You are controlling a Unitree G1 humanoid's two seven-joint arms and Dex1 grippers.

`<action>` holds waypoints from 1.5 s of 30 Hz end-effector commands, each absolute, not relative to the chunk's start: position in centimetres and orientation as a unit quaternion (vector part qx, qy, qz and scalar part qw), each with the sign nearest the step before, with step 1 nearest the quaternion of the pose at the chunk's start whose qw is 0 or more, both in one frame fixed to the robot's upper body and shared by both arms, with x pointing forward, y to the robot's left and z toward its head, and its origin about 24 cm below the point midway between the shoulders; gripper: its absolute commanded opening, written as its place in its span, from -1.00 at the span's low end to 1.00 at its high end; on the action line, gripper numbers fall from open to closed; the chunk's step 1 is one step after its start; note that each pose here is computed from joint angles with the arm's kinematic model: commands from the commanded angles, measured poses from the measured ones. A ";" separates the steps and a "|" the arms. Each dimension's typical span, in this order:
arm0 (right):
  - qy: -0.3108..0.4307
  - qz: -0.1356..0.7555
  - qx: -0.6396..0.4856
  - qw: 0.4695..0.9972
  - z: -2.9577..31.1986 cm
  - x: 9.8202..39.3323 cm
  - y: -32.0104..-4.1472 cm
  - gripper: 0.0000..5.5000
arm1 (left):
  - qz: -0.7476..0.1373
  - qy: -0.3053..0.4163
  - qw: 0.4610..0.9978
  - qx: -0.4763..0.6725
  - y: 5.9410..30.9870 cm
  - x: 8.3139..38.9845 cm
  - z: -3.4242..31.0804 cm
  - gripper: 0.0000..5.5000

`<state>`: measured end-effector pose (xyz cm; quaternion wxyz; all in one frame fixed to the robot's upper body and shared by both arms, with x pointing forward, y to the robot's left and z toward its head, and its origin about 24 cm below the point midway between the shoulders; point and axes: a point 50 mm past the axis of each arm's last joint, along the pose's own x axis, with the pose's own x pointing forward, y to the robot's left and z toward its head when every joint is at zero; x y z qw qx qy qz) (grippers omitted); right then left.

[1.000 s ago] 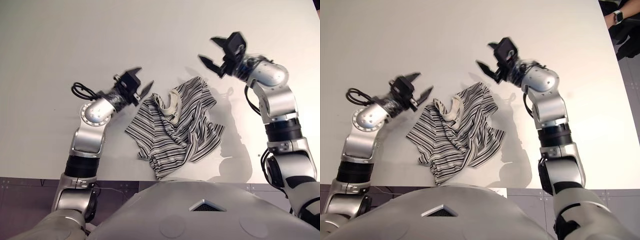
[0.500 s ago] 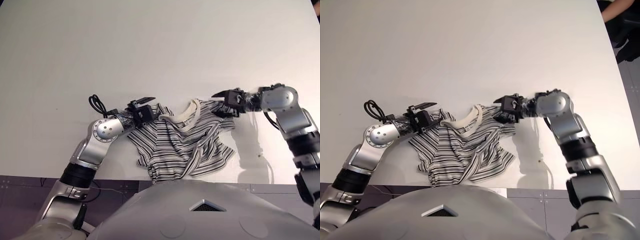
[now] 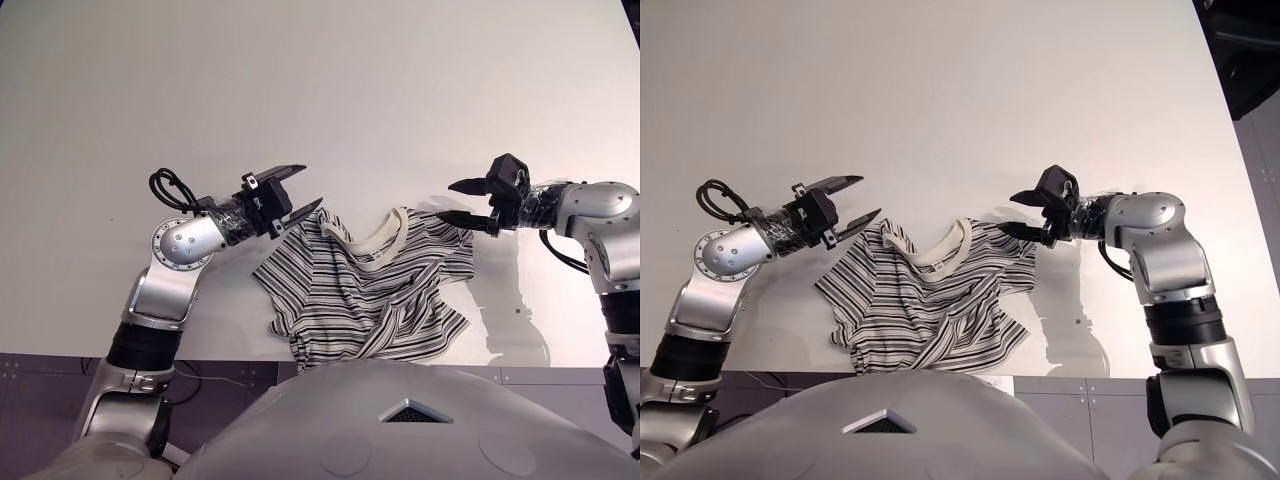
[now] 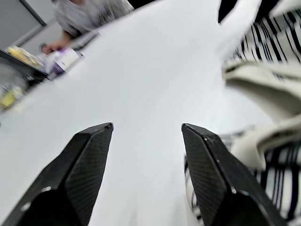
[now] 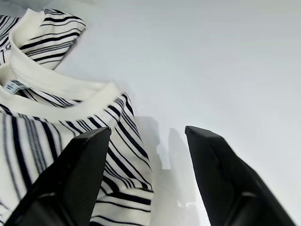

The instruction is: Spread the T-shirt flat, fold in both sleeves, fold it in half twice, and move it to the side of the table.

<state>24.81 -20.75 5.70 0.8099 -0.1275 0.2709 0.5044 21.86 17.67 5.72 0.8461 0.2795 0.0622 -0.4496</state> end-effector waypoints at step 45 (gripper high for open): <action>0.317 0.533 -0.205 0.758 0.8 23.2 -20.8 -0.94 | -0.478 0.328 0.809 0.099 18.0 23.1 3.5 -0.01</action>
